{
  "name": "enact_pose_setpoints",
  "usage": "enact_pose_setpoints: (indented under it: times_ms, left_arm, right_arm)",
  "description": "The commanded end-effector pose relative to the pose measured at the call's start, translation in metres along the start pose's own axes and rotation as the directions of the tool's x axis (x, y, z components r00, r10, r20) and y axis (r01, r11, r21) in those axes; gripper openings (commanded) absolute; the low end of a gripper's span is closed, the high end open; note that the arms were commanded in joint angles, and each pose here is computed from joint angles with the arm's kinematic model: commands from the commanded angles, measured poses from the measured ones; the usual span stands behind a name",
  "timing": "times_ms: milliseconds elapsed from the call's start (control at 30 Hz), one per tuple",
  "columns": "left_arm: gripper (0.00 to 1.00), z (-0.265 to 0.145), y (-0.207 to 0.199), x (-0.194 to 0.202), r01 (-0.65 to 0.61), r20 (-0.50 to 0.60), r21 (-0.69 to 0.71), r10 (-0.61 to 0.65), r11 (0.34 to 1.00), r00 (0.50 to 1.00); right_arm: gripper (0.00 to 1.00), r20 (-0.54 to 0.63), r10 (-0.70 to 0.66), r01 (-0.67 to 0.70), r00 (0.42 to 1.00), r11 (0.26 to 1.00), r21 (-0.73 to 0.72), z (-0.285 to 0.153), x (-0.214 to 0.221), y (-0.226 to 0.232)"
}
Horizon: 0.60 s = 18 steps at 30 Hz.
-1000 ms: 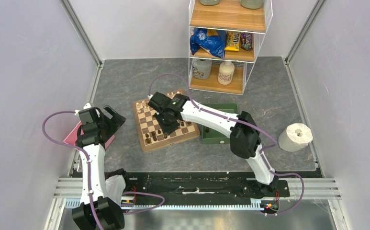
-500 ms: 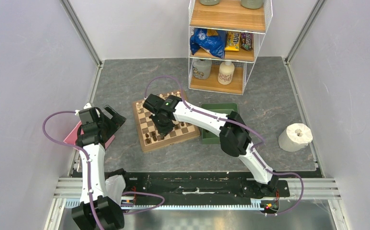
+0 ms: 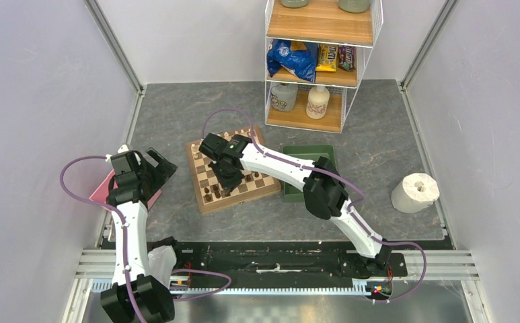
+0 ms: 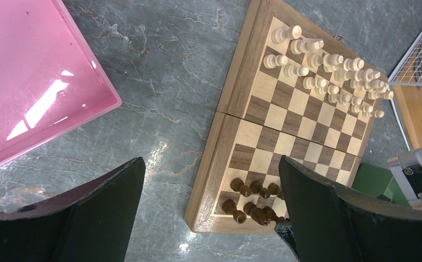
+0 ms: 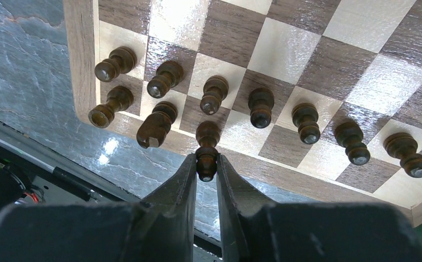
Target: Set up the chess pieces on the board
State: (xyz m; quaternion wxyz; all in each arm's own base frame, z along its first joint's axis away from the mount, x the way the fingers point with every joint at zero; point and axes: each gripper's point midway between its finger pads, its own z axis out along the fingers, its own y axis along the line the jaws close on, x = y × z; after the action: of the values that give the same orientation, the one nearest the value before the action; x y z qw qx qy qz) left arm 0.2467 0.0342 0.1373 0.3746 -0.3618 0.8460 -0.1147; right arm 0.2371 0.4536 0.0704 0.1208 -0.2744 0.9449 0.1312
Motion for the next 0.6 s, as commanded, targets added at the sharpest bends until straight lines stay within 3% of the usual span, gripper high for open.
enact_pose_setpoints:
  times_ms: [0,567]
  left_arm:
    - [0.99,-0.0011,-0.0043,-0.0039,-0.02,0.005,0.024,0.02,1.0,1.0]
    - [0.99,-0.0008,-0.0042,-0.0037,-0.02,0.003,0.023,0.019,1.0,1.0]
  right_arm:
    - [0.25,0.033,-0.001,0.001,0.999,1.0,-0.006,-0.0071,-0.0108,0.0056]
    - [0.31,0.031,-0.001,0.001,1.0,1.0,-0.012,-0.0019,-0.0128,0.0075]
